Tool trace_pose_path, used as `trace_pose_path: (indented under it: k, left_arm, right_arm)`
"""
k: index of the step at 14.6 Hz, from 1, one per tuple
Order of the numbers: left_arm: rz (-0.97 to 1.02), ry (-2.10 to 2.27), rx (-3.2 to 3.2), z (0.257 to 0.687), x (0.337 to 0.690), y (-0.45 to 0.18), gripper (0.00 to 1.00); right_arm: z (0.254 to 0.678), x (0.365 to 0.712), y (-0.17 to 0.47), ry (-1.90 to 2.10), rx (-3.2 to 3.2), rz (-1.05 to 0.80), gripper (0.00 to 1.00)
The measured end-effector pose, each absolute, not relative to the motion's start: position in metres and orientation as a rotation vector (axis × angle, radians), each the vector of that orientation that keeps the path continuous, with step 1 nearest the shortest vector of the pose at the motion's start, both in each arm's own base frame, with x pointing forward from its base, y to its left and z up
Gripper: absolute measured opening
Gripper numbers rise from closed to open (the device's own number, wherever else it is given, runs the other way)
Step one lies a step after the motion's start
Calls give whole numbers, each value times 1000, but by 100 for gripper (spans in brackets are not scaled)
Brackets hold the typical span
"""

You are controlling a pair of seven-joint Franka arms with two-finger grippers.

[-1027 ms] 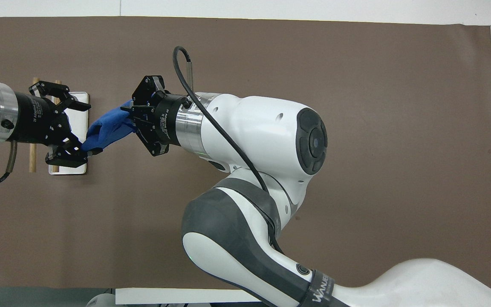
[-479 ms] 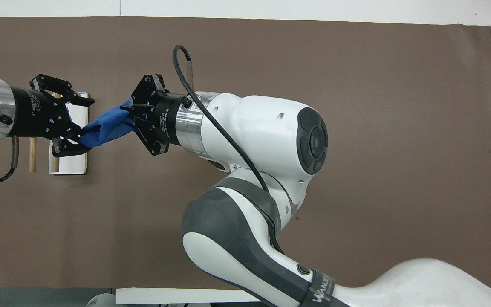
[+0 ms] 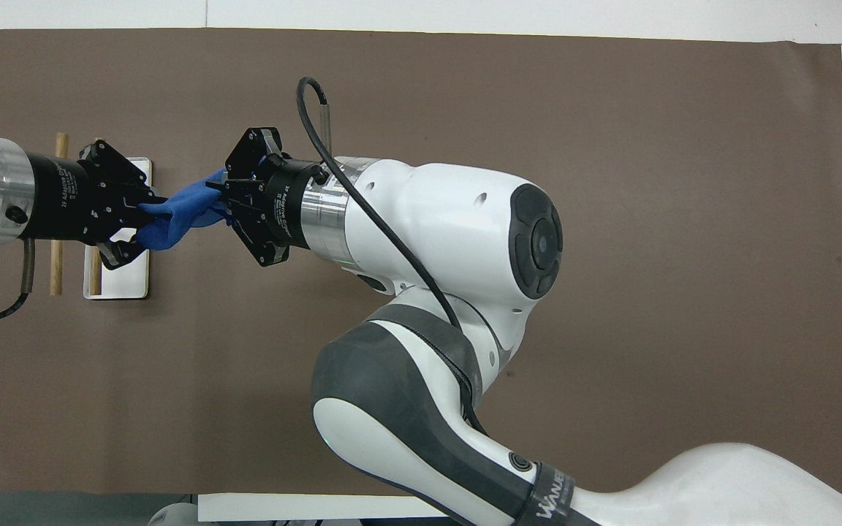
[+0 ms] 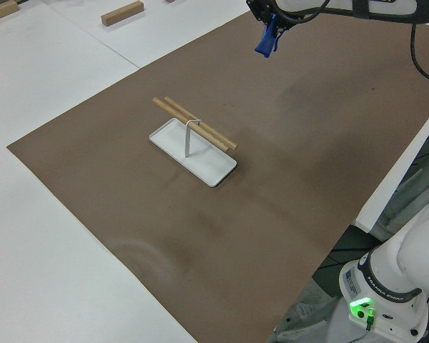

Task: Right arm passes towel to left arm to hang
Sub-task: 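Close the left gripper on the towel beside the right gripper, then open the right gripper and withdraw it while the left gripper holds the towel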

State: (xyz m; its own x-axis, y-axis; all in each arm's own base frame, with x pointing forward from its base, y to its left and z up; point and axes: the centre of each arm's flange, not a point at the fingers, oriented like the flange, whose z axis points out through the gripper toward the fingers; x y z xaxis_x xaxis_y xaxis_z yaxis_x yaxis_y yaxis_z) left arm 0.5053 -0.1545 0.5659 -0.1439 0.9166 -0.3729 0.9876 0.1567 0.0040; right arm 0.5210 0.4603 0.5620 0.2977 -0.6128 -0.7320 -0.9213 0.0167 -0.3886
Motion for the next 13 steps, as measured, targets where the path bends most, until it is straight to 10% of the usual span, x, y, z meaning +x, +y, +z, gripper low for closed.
trace_pose_path:
  k: [8, 13]
  left_arm:
    - [-353, 2139, 1854, 565, 505, -155, 2]
    - [-343, 2101, 1890, 566, 504, -155, 2]
  right_arm:
    - [562, 521, 460, 1408, -1689, 442, 5]
    - [562, 521, 460, 1401, -1693, 438, 52]
